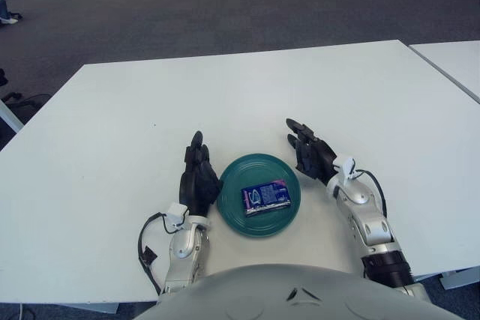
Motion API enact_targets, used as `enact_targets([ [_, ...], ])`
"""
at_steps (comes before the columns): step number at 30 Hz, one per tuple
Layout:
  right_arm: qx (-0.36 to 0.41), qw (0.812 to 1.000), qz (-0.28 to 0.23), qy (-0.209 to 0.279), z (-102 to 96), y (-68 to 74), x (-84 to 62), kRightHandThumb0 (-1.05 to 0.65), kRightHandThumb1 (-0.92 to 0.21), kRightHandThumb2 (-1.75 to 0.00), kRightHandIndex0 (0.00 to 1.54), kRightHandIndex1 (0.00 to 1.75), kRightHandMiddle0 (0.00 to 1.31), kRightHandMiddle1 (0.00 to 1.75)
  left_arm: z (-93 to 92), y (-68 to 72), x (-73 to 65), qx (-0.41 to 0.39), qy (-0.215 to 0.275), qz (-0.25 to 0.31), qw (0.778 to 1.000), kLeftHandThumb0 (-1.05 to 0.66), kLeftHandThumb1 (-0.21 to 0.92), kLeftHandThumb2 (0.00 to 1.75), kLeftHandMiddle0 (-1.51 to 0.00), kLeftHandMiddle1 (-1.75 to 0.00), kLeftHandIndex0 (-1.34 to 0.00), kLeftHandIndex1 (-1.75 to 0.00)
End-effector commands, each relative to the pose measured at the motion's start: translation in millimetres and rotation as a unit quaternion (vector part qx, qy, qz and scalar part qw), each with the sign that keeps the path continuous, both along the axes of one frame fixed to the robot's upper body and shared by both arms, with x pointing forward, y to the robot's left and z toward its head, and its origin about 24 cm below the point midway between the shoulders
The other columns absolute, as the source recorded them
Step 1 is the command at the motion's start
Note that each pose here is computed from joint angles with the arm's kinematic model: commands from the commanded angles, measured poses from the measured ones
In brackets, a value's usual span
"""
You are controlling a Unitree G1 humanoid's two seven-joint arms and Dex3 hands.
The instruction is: Put the gum into the plate.
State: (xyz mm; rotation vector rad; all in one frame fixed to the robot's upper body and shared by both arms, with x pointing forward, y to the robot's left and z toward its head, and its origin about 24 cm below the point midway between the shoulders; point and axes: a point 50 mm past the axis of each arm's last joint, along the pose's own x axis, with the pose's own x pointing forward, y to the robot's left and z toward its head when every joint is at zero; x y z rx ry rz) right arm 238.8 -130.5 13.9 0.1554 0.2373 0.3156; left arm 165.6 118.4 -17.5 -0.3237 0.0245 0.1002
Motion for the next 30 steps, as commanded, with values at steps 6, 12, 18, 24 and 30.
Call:
enact_targets([
  [6,0.06,0.993,-0.053,0.086,-17.8,-3.2,-2.2,-1.03,-0.92,-0.99,0.15,0.0,0.0,0.41,-26.2,-8.7,-21.2,-0.026,0.071,0.012,0.997,-1.05,0.92,1.04,-0.05,0.0,0.0,-0.28],
  [12,0.06,0.992,-0.06,0.095,-22.0,-3.2,-5.4,-1.03,-0.92,-0.99,0.16,0.0,0.0,0.41,-26.1,-5.5,-23.2,-0.023,0.073,0.012,0.997,-1.05,0.92,1.04,-0.04,0.0,0.0,-0.27],
  [18,0.055,0.99,-0.07,0.105,-29.8,-3.2,-10.4,-1.04,-0.92,-1.0,0.17,0.01,0.0,0.37,-25.8,-2.7,-24.1,-0.021,0.076,0.012,0.997,-1.05,0.92,1.04,-0.04,0.0,0.0,-0.26],
  [24,0.052,0.987,-0.092,0.121,-40.5,-3.4,-17.2,-1.01,-0.92,-1.01,0.2,0.02,0.0,0.4,-25.3,-0.2,-24.8,-0.02,0.078,0.011,0.997,-1.05,0.92,1.05,-0.04,0.0,0.0,-0.25],
  [30,0.045,0.987,-0.097,0.12,-46.9,-2.0,-21.8,-0.98,-0.92,-1.0,0.22,0.02,0.0,0.45,-25.3,0.6,-24.9,-0.019,0.082,0.01,0.996,-1.05,0.92,1.05,-0.04,0.0,0.0,-0.25],
])
